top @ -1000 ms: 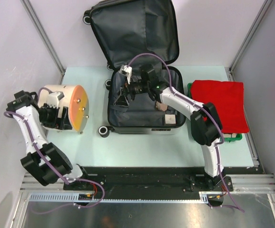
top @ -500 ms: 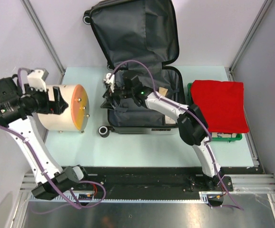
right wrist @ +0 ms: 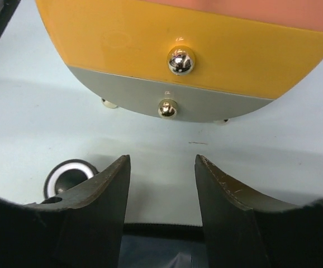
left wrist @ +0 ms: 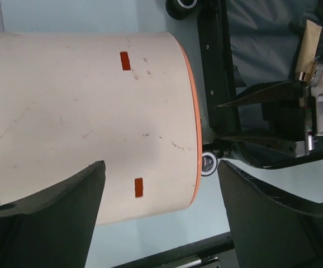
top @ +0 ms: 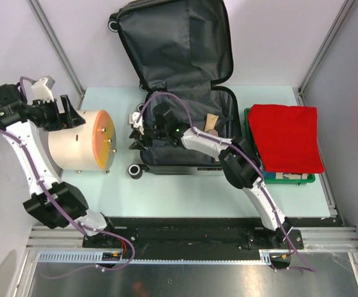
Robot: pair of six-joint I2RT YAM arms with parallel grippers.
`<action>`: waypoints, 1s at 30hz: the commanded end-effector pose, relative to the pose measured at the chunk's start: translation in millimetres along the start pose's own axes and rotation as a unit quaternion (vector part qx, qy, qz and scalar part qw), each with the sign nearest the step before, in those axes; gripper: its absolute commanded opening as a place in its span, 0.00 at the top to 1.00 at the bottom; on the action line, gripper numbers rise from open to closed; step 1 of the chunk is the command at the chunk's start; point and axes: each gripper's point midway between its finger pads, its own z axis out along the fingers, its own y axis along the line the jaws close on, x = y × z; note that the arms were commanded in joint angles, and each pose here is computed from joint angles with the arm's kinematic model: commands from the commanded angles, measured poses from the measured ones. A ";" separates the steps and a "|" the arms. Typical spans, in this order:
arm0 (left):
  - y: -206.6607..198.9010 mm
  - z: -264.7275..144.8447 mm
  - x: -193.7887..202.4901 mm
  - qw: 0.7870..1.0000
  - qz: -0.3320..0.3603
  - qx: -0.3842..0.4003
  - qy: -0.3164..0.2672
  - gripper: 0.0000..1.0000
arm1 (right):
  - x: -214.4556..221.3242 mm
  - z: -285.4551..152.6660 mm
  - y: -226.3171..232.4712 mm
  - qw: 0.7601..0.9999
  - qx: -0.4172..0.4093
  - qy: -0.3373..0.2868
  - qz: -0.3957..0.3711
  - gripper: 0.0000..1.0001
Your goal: Open, take out, and arrange the luggage
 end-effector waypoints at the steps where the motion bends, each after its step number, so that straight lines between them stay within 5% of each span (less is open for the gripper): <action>1: -5.9 2.0 -9.2 1.000 -0.004 0.012 -0.021 0.14 | -15.5 29.2 2.1 0.997 -0.003 -0.055 -0.050 0.47; 20: 5.2 16.6 24.4 1.000 -0.017 -0.004 0.006 0.17 | 35.4 87.1 -0.8 0.997 0.028 0.018 -0.069 0.48; 30: -2.5 1.3 -25.6 0.999 0.013 0.007 -0.048 0.11 | -6.7 65.4 14.3 0.996 0.022 0.039 -0.082 0.40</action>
